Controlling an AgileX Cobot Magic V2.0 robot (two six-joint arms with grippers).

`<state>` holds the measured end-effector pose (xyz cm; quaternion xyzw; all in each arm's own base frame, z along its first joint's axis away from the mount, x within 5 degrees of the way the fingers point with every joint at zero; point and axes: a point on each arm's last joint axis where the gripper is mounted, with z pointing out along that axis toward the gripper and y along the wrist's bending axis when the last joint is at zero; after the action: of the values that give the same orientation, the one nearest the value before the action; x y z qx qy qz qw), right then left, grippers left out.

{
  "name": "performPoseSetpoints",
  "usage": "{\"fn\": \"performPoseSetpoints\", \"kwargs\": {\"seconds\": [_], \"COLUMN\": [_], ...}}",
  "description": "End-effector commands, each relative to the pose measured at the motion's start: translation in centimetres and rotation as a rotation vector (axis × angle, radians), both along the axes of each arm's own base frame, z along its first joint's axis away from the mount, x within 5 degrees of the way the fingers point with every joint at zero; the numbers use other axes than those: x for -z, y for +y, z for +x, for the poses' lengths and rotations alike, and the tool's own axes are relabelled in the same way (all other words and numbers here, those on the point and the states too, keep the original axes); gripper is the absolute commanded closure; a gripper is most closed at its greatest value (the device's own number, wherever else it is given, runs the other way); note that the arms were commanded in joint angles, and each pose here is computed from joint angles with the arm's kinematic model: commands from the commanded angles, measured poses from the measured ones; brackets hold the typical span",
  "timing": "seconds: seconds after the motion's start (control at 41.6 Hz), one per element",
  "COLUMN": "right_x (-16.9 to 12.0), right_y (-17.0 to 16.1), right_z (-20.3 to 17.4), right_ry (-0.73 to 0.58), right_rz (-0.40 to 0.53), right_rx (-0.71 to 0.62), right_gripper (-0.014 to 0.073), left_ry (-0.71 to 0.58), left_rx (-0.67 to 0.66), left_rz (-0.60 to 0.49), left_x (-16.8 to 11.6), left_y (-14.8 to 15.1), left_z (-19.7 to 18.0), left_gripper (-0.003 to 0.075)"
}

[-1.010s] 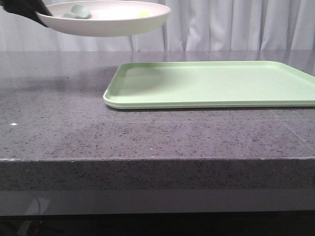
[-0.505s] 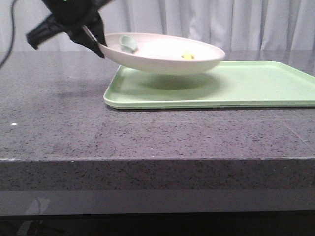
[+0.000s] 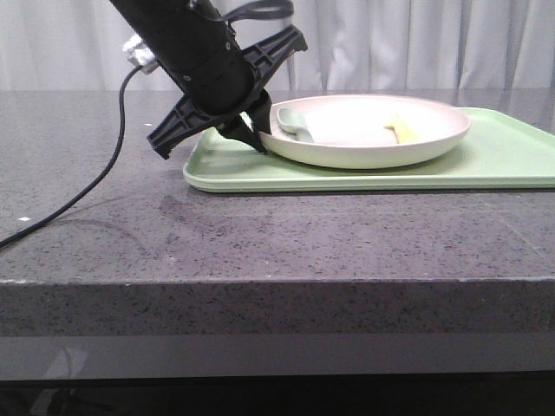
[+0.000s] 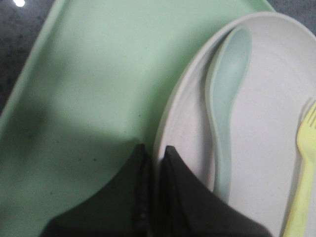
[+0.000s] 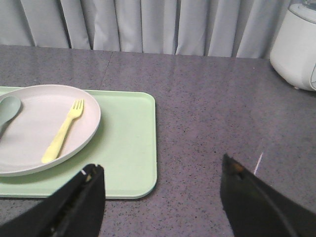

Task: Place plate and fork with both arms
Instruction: 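Lower the plate onto the green tray and open the left gripper, then raise the left gripper away from the tray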

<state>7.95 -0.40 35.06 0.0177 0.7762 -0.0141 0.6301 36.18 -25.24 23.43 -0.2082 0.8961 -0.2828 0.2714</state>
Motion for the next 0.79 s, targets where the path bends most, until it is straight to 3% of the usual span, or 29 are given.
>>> {"fn": "performPoseSetpoints", "kwargs": {"seconds": [0.0, 0.12, 0.313, 0.433, 0.601, 0.77], "right_x": [-1.6, -1.6, -1.6, -1.6, -1.6, -1.6], "right_y": [-0.1, -0.1, -0.1, -0.1, -0.1, -0.1], "right_z": [0.2, 0.2, 0.2, 0.2, 0.2, 0.2], "right_ry": [-0.085, -0.085, -0.085, -0.085, -0.085, -0.085], "right_rz": [-0.029, -0.029, -0.029, -0.029, -0.029, -0.029], "right_rx": [0.004, 0.004, 0.004, 0.004, 0.004, 0.004], "right_gripper": [0.0076, 0.0076, 0.0076, 0.0076, 0.0076, 0.0076], "left_ry": [-0.118, -0.129, -0.15, -0.207, -0.323, -0.469], "left_rx": [0.005, 0.008, 0.021, 0.049, 0.107, 0.26], "left_rz": [-0.104, -0.105, -0.092, -0.046, 0.144, 0.408], "left_x": [-3.8, -3.8, -4.0, -5.2, -9.0, -14.0], "left_y": [-0.6, -0.6, -0.6, -0.2, 1.9, 4.8], "left_z": [-0.1, -0.1, -0.1, -0.4, -1.9, -4.9], "left_gripper": [0.0739, 0.0699, 0.0498, 0.0469, 0.0469, 0.0471]}}
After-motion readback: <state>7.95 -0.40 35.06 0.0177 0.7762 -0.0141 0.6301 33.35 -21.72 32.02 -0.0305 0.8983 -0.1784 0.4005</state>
